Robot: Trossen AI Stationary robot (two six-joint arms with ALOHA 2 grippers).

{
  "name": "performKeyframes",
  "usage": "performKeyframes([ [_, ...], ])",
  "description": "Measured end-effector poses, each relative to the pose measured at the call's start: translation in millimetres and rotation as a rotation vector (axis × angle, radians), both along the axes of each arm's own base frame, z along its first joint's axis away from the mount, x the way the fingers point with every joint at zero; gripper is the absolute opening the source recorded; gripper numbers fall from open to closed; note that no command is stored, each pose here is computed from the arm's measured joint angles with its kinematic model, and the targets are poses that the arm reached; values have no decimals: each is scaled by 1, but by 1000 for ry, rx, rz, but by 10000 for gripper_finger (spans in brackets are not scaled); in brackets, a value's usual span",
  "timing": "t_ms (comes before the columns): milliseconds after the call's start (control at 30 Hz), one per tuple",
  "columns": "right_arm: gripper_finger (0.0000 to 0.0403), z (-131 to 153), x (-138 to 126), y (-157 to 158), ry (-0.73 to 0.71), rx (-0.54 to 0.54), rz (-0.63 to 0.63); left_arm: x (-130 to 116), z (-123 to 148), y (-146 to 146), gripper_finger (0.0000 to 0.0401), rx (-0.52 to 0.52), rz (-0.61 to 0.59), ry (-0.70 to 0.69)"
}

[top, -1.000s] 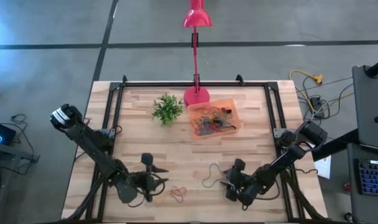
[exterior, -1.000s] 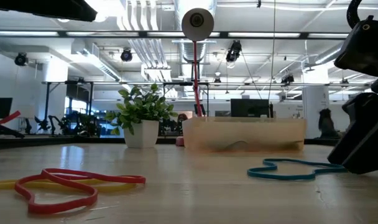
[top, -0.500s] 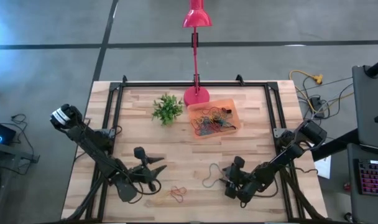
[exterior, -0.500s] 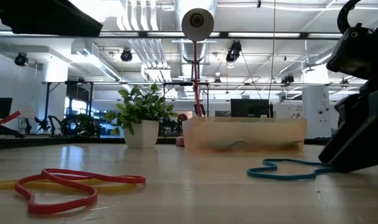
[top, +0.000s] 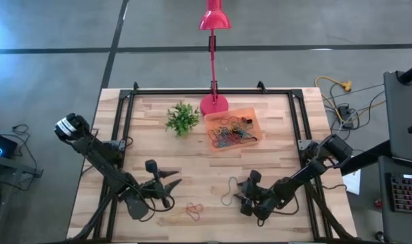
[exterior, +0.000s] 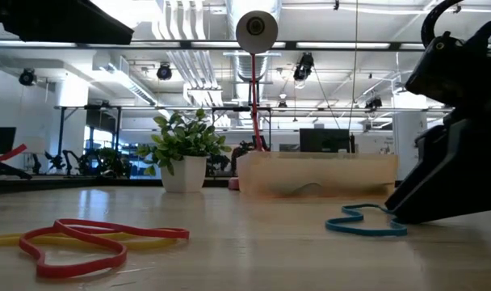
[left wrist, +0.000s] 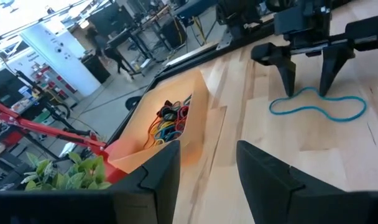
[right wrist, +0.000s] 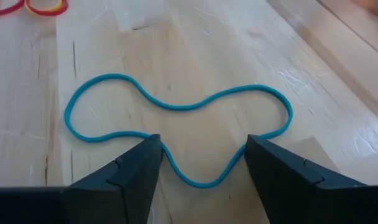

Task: Pick and place rubber bands into bin
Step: Put the blue rubberband into the orange container

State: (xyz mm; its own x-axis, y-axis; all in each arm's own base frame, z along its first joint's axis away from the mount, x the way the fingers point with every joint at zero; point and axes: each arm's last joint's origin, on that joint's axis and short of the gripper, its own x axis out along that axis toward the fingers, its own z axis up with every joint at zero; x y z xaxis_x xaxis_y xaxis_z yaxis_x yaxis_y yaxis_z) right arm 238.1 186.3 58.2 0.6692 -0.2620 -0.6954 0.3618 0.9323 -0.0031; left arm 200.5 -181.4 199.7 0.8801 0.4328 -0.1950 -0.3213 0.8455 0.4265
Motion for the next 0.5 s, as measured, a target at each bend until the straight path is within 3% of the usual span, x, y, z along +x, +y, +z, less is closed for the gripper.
performKeyframes([
  [233, 186, 4, 2, 0, 0, -9, 27, -1, 1, -2, 141, -18, -9, -15],
  [500, 52, 4, 2, 0, 6, -23, 53, -1, 2, -3, 141, -26, -10, -20],
])
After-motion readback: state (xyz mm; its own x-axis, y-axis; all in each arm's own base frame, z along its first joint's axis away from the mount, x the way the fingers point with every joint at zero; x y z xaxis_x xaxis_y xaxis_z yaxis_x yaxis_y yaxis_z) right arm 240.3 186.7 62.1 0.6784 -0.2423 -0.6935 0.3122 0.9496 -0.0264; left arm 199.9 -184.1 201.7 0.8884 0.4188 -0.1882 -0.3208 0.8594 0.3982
